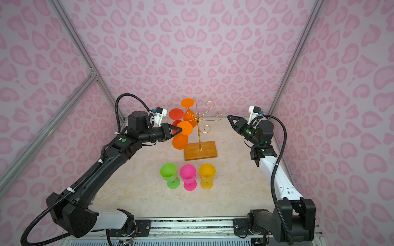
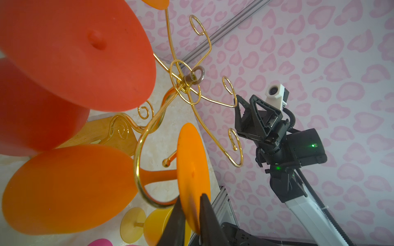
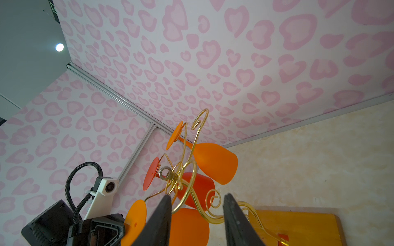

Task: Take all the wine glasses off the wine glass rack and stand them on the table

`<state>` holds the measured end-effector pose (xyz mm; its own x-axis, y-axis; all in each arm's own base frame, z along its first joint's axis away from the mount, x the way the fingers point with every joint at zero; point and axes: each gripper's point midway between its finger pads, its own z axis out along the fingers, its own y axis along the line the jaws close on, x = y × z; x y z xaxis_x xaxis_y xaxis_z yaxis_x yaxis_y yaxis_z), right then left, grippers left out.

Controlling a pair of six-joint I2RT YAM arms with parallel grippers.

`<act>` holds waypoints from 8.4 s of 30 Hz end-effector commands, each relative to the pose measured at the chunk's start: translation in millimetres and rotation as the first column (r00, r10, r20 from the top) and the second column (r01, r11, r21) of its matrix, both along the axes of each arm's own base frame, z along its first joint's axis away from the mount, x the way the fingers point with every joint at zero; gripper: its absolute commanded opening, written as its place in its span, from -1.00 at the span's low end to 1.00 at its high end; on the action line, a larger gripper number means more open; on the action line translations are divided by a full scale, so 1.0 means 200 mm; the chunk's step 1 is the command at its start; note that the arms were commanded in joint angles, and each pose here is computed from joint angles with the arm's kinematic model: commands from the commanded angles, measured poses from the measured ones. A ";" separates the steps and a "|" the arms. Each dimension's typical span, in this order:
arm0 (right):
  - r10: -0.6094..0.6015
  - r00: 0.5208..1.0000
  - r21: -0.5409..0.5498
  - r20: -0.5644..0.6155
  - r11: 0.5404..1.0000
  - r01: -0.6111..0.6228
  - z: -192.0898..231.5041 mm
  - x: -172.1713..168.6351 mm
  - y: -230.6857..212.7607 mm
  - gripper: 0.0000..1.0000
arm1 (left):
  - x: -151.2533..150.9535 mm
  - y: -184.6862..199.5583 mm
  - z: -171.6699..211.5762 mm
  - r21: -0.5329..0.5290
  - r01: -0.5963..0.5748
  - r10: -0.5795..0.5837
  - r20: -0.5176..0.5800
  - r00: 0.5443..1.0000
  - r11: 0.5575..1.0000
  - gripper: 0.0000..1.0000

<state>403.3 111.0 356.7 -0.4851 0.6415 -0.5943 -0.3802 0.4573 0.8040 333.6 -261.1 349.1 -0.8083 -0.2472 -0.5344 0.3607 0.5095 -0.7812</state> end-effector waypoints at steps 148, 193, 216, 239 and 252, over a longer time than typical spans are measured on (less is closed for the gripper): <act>0.013 1.000 0.039 0.016 0.999 -0.014 -0.02 0.01 -0.01 -0.17 | 0.13 0.14 0.19 -0.318 -0.183 0.163 -0.087 0.983 0.930 -0.95; 0.021 0.999 0.046 0.028 0.999 -0.022 0.02 -0.01 -0.01 -0.18 | -0.33 -0.01 0.25 -0.343 0.060 -0.083 -0.052 0.995 0.938 -0.94; 0.119 0.970 0.074 0.214 0.988 -0.137 0.28 -0.16 0.10 -0.17 | -0.71 0.08 0.90 -0.415 0.332 -0.215 0.304 0.928 0.847 -0.95; 0.374 0.827 0.197 0.420 0.852 -0.486 0.43 -0.33 0.36 -0.05 | -0.38 -0.01 0.99 -0.600 0.421 -0.205 0.395 0.895 0.680 -0.95; 0.426 0.765 0.230 0.483 0.781 -0.580 0.49 -0.39 0.43 -0.06 | -0.34 -0.03 0.96 -0.638 0.419 -0.222 0.368 0.903 0.646 -0.95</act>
<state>338.8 196.4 442.8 -0.5953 0.5701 -0.5663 -0.7467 -0.1321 0.6520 271.1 -270.0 532.7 -0.7994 -0.3561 -0.4839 0.5867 -0.2893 -0.7563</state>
